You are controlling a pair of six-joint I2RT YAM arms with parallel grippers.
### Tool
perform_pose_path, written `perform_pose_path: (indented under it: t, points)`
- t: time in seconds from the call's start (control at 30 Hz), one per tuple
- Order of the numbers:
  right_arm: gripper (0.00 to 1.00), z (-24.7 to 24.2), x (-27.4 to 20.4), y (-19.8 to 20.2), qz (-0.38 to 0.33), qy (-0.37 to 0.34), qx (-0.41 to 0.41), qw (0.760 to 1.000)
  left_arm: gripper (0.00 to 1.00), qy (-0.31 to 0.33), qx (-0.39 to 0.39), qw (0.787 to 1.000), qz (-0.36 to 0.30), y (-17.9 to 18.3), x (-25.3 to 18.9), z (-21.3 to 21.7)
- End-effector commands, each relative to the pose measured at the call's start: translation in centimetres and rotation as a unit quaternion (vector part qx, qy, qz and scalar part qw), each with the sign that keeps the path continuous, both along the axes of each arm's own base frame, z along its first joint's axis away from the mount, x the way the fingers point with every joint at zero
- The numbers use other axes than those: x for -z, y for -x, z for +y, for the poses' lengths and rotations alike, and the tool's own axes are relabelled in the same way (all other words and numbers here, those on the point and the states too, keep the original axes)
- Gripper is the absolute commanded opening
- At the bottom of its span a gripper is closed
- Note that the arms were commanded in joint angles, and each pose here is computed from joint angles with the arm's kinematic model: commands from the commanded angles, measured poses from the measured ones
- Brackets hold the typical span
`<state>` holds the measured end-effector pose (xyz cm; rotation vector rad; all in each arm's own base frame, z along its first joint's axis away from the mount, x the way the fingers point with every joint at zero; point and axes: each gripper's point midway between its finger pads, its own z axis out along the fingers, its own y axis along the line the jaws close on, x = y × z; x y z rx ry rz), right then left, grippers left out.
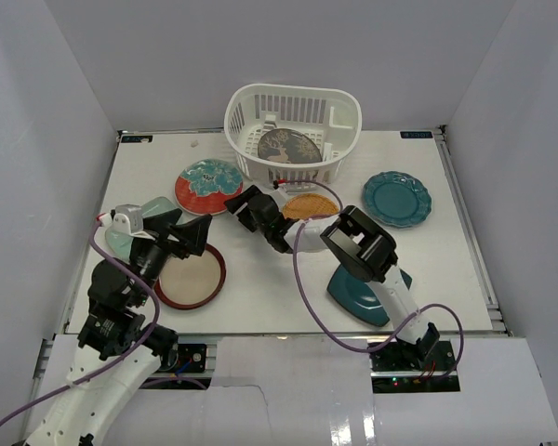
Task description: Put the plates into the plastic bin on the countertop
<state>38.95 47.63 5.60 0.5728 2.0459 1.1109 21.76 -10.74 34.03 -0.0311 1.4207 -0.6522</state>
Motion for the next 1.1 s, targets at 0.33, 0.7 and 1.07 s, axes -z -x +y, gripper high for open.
perform_pose_path:
  t: [0.33, 0.7, 1.07]
  points:
    - [0.21, 1.8, 3.4, -5.0, 0.046, -0.086, 0.102, 0.99, 0.98, -0.009, 0.015, 1.0, 0.004, 0.5, 0.5, -0.8]
    - [0.08, 0.3, -8.5, -2.7, -0.059, -0.25, 0.062, 0.964, 0.98, -0.019, 0.014, 1.0, 0.003, 0.5, 0.5, -0.9]
    - [0.08, 0.4, -17.9, 4.3, -0.123, -0.294, -0.051, 0.946, 0.98, -0.025, -0.021, 0.999, -0.016, 0.6, -0.4, 0.6]
